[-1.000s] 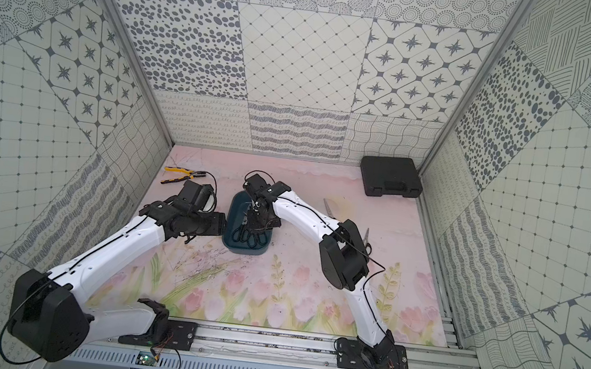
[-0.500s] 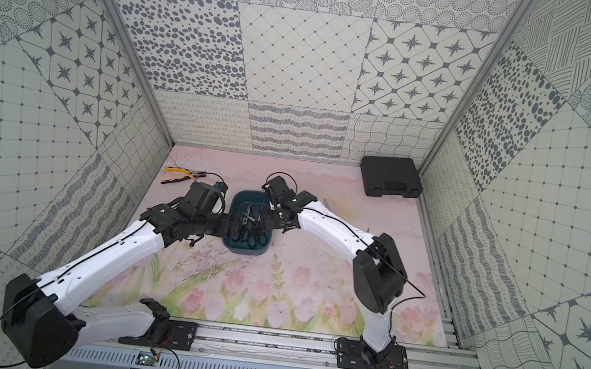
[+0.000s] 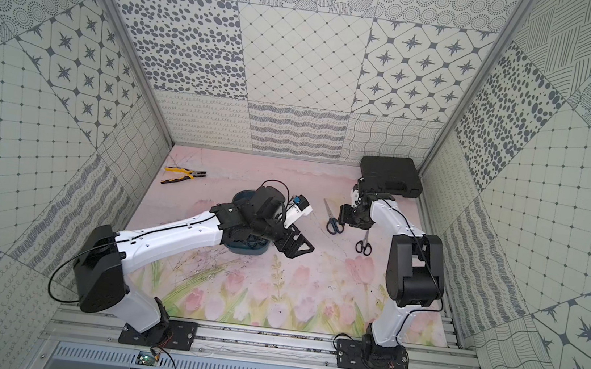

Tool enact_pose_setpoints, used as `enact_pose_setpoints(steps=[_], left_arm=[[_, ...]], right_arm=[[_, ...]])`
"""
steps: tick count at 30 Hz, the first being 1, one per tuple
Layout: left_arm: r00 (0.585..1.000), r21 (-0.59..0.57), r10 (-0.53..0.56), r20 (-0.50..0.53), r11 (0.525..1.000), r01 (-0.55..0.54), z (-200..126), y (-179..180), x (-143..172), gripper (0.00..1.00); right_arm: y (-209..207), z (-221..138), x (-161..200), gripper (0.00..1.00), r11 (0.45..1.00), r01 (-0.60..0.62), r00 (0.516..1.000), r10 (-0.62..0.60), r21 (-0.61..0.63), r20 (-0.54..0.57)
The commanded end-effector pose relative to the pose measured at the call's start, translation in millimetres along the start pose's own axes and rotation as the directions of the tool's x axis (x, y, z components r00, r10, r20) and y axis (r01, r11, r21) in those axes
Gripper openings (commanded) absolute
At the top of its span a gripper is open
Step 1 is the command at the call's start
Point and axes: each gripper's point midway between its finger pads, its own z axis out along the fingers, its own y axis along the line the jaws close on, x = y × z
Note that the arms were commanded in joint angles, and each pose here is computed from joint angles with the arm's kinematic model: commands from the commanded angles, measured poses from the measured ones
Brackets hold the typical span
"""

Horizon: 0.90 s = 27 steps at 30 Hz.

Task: Put the scissors into the storage box
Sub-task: Pick up the scissors from the center of the board.

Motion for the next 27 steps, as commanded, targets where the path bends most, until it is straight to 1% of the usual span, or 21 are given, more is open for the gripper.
enact_pose_setpoints(steps=[1,4,7,12,15,24,27], left_arm=[[0.999,0.195,0.050,0.011,0.980,-0.051,25.5,-28.2,-7.5,0.98],[0.999,0.176,0.042,-0.024,0.984,-0.037,32.3,-22.3,2.8,0.98],[0.999,0.162,0.030,-0.034,0.987,-0.024,33.9,-17.7,9.0,0.98],[0.998,0.134,0.013,-0.058,0.991,-0.005,36.5,-11.0,19.2,0.97],[0.998,0.132,0.005,-0.063,0.991,0.003,38.2,-9.4,23.0,0.97],[0.997,0.116,-0.001,-0.072,0.993,0.010,38.3,-7.3,26.7,0.97],[0.997,0.107,0.000,-0.075,0.994,0.008,38.2,-5.8,27.6,0.97]], right_arm=[[9.1,-3.4,-16.1,0.64,0.994,0.096,0.995,-0.097,0.042,0.021],[4.5,7.1,-16.4,0.62,0.980,0.139,0.990,-0.139,0.142,-0.011],[5.6,17.4,-13.3,0.60,0.972,0.165,0.986,-0.161,0.168,-0.041],[5.0,33.5,-8.6,0.58,0.966,0.181,0.982,-0.168,0.187,-0.081],[5.5,42.2,-5.6,0.54,0.963,0.186,0.980,-0.169,0.193,-0.105],[3.1,61.4,1.1,0.47,0.952,0.214,0.971,-0.183,0.219,-0.152],[3.1,64.2,1.7,0.42,0.949,0.221,0.969,-0.189,0.223,-0.159]])
